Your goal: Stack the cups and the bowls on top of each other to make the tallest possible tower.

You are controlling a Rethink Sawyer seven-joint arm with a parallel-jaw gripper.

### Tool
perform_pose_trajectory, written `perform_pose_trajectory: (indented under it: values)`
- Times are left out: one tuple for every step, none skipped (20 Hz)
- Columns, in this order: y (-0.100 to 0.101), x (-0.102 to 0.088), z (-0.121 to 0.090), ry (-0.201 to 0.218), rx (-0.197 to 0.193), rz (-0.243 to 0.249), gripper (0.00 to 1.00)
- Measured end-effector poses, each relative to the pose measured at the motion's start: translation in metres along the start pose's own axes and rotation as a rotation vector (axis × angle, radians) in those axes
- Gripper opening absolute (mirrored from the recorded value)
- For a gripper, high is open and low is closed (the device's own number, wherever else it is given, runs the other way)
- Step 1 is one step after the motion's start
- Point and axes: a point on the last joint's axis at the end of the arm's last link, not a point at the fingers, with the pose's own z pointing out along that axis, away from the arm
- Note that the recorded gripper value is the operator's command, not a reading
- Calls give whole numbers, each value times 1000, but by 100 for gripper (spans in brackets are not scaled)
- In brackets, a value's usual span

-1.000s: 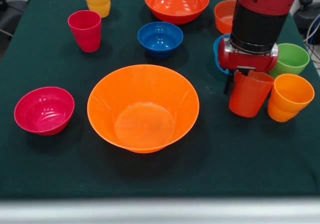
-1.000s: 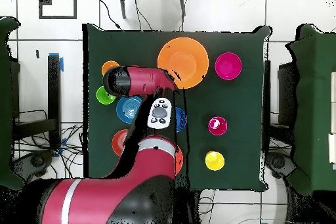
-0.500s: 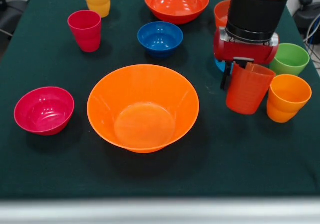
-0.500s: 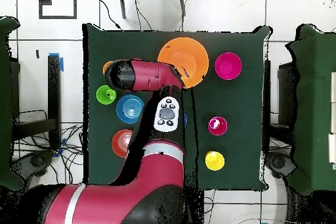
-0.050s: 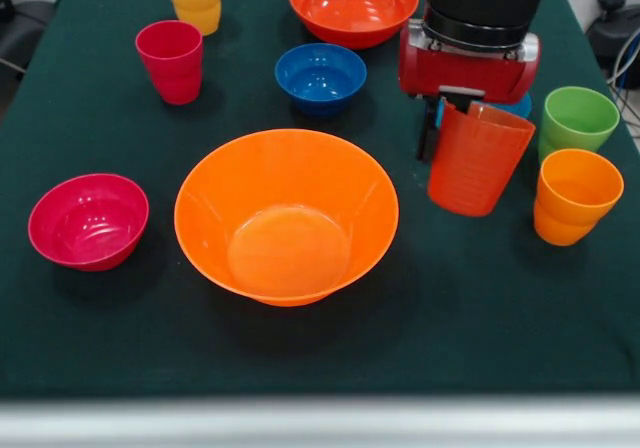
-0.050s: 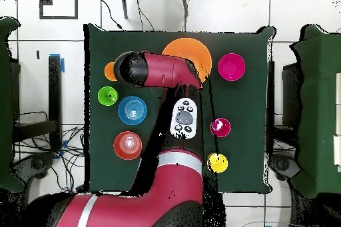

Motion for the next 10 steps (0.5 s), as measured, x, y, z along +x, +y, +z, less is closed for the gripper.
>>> perform_pose_trajectory:
  values:
    - [-4, -1, -3, 9, 0, 6, 0]
    - [-6, -2, -4, 13, -1, 10, 0]
    - [-8, -3, -6, 17, -1, 13, 0]
    - [-10, -4, -7, 20, -2, 17, 0]
    - [-13, -4, -8, 25, -3, 21, 0]
    - [-16, -5, -9, 31, -3, 26, 0]
    - [-21, -5, -10, 45, -4, 33, 0]
    - [-22, -5, -10, 49, -4, 35, 0]
    - [-24, -4, -9, 56, -5, 38, 0]
    - [-26, -4, -9, 62, -6, 41, 0]
